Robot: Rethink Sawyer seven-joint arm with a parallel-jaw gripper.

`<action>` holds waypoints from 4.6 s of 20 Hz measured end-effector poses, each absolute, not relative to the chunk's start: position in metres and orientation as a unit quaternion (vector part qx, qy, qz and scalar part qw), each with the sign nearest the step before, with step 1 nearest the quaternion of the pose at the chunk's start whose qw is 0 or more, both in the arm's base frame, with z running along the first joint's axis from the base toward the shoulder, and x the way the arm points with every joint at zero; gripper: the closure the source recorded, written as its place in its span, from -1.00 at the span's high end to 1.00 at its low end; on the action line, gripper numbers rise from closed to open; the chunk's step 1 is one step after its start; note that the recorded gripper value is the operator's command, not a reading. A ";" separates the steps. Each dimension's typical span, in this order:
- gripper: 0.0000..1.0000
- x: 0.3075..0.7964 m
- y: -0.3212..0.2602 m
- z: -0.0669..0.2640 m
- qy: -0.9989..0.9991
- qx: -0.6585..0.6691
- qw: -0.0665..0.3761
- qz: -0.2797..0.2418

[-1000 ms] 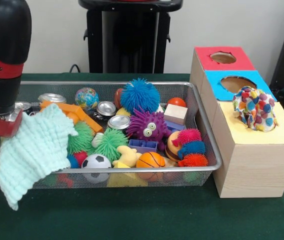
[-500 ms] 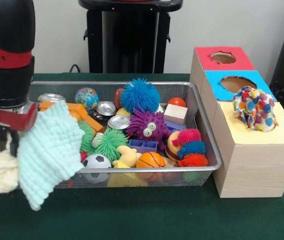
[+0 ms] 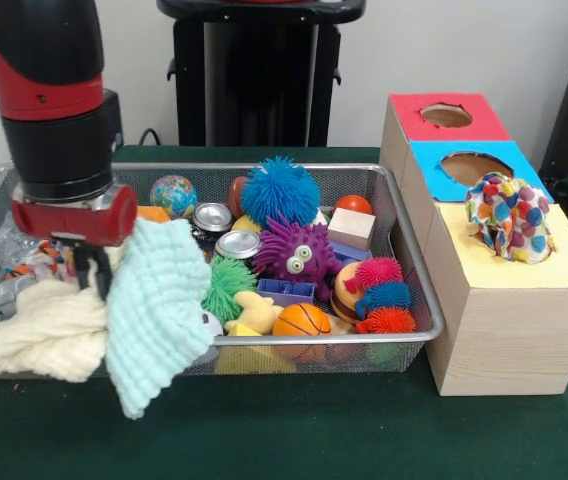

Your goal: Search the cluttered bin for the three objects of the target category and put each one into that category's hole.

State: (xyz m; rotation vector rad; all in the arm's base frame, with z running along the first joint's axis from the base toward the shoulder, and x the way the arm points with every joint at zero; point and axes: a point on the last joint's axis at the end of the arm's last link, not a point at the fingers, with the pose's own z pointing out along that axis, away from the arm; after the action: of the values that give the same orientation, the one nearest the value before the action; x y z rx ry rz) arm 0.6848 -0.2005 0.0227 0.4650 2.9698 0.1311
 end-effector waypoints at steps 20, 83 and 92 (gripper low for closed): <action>-1.00 0.695 -0.156 0.044 0.980 0.171 0.065 0.074; 1.00 0.632 -0.071 0.133 0.979 0.166 -0.052 0.109; 1.00 0.626 -0.090 0.136 0.981 0.170 -0.050 0.076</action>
State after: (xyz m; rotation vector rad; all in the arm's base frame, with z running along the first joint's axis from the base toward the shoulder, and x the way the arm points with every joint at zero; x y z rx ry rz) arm 0.6263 -0.0904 0.1363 0.5504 3.1855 0.2477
